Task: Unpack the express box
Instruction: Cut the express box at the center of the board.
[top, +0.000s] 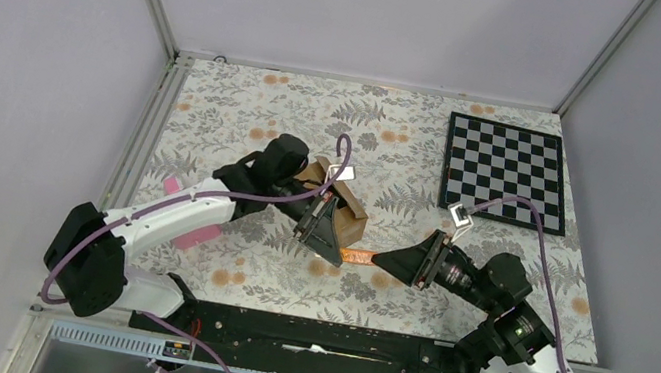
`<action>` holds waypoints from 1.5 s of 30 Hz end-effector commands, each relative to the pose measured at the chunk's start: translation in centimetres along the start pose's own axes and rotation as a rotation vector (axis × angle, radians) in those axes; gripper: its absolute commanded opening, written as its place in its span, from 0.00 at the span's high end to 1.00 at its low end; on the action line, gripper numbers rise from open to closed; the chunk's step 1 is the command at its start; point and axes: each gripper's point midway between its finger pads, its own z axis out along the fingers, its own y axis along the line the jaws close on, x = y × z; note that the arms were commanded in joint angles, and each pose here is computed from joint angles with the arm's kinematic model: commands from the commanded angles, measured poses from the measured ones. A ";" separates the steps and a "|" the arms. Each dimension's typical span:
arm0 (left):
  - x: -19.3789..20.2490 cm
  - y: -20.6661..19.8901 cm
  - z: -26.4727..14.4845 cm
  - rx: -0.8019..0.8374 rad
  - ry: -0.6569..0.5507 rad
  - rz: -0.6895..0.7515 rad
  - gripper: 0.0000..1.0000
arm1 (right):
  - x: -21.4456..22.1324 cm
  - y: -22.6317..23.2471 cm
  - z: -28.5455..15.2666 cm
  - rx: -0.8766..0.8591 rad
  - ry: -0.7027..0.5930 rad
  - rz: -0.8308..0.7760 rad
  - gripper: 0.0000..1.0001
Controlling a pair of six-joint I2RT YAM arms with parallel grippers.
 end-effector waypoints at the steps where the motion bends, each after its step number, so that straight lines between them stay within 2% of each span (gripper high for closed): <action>1: -1.5 1.1 -0.2 -0.083 -0.056 -0.007 1.00 | -1.7 5.2 -1.1 -0.150 -0.049 -0.095 0.32; 6: -2.1 0.3 -0.3 -0.070 -0.063 0.012 1.00 | -1.3 4.6 -0.5 -0.139 -0.015 -0.083 0.35; 10: -2.1 0.2 -0.2 -0.062 -0.056 0.009 1.00 | -1.2 4.6 0.0 -0.149 0.000 -0.071 0.46; 11: -2.1 0.3 -0.2 -0.062 -0.055 0.007 1.00 | -1.2 4.5 0.2 -0.146 0.003 -0.069 0.53; 15: -2.2 0.2 -0.2 -0.072 -0.059 0.008 1.00 | -1.3 3.1 0.5 -0.082 -0.007 -0.044 0.97; 16: -2.3 0.4 -0.3 -0.089 -0.063 0.001 1.00 | -1.4 2.1 0.5 -0.042 -0.022 -0.031 1.00; 18: -2.7 1.0 -0.7 -0.133 -0.083 -0.021 0.98 | -1.6 0.5 0.5 0.017 -0.057 -0.008 1.00; 19: -3.3 1.7 -1.2 -0.164 -0.114 -0.049 0.86 | -1.6 -0.5 0.4 0.052 -0.081 0.020 1.00; 20: -3.7 2.2 -1.8 -0.192 -0.146 -0.079 0.66 | -2.0 -1.3 0.3 0.083 -0.119 0.043 1.00; 21: -4.2 2.7 -2.4 -0.208 -0.180 -0.110 0.58 | -2.0 -2.0 0.2 0.099 -0.138 0.067 1.00; 22: -5.0 3.3 -3.2 -0.243 -0.231 -0.145 0.44 | -2.3 -2.9 0.1 0.126 -0.175 0.097 1.00; 23: -5.7 4.3 -4.2 -0.294 -0.288 -0.193 0.37 | -2.5 -3.6 -0.1 0.144 -0.207 0.123 1.00; 28: -6.8 8.3 -8.4 -0.534 -0.493 -0.452 0.29 | -3.2 -6.5 -0.7 0.184 -0.325 0.205 1.00; 32: -7.3 10.2 -11.3 -0.759 -0.620 -0.596 0.27 | -2.8 -8.2 -0.4 0.226 -0.331 0.224 1.00; 38: -7.1 13.0 -12.7 -0.883 -0.720 -0.730 0.25 | -1.8 -10.8 -0.8 0.264 -0.347 0.281 1.00; 45: -7.3 14.2 -11.6 -0.924 -0.821 -0.820 0.25 | -1.1 -12.1 -1.0 0.223 -0.382 0.385 1.00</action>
